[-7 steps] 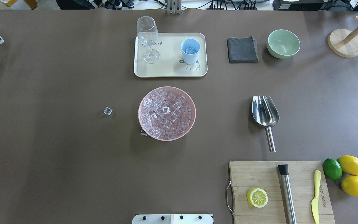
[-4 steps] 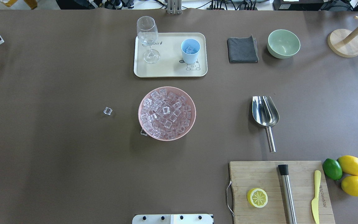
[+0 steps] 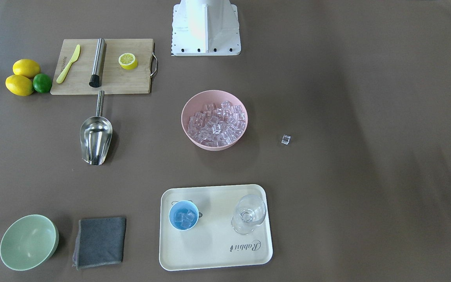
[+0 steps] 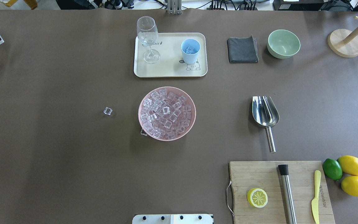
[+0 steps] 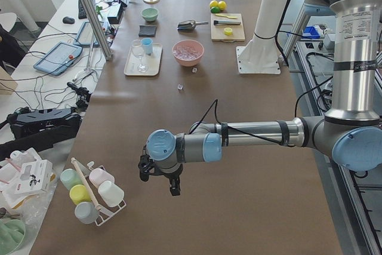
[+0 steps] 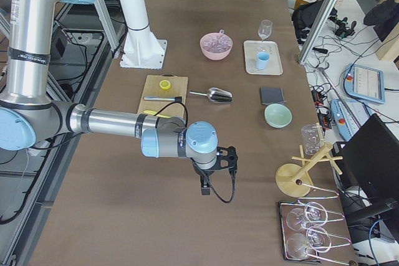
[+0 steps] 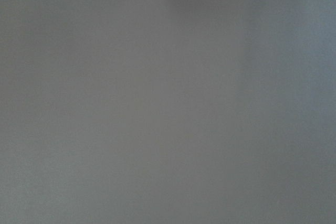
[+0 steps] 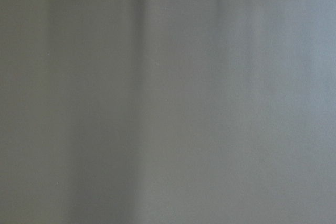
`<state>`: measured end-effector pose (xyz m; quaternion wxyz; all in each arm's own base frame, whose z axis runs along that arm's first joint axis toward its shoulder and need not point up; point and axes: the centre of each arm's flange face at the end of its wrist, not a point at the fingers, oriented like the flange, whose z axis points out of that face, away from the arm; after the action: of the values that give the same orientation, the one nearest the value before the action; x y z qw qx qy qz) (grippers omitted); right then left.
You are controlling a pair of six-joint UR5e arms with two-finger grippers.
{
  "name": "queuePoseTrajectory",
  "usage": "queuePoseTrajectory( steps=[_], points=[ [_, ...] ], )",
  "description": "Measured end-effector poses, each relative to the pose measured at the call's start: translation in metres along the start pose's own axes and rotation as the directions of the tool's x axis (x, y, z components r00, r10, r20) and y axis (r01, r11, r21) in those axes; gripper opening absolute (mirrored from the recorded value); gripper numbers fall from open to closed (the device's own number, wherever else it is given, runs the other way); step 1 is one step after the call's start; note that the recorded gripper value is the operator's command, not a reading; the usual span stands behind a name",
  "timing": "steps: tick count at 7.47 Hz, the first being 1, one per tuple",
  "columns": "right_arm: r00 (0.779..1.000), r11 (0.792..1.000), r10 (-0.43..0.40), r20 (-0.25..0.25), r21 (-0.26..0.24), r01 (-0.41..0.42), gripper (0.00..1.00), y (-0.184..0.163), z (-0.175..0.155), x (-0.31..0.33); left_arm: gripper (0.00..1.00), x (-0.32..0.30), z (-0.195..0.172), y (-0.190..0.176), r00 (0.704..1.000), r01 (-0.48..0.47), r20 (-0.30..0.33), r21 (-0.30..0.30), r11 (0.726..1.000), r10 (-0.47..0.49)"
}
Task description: Put ice in cup with scoop
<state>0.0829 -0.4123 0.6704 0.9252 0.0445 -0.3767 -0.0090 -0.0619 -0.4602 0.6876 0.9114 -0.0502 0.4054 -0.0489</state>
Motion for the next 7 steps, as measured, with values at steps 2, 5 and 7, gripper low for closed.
queuePoseTrajectory(
  steps=[2,5,7],
  points=[
    [0.999,0.998,0.044,-0.009,-0.037,-0.045,1.00,0.004,0.002,0.004,0.98,0.002,-0.002,-0.004,1.000,-0.006,0.018,0.003,1.000,0.006],
    [0.969,0.970,0.235,-0.078,-0.052,-0.239,1.00,0.004,0.001,0.009,0.98,0.014,-0.014,-0.005,1.000,-0.020,0.013,0.026,0.999,0.020],
    [0.960,0.961,0.268,-0.082,-0.048,-0.273,1.00,0.003,-0.001,0.007,0.98,0.023,-0.018,-0.002,0.999,-0.038,0.011,0.035,0.999,0.038]
  ],
)
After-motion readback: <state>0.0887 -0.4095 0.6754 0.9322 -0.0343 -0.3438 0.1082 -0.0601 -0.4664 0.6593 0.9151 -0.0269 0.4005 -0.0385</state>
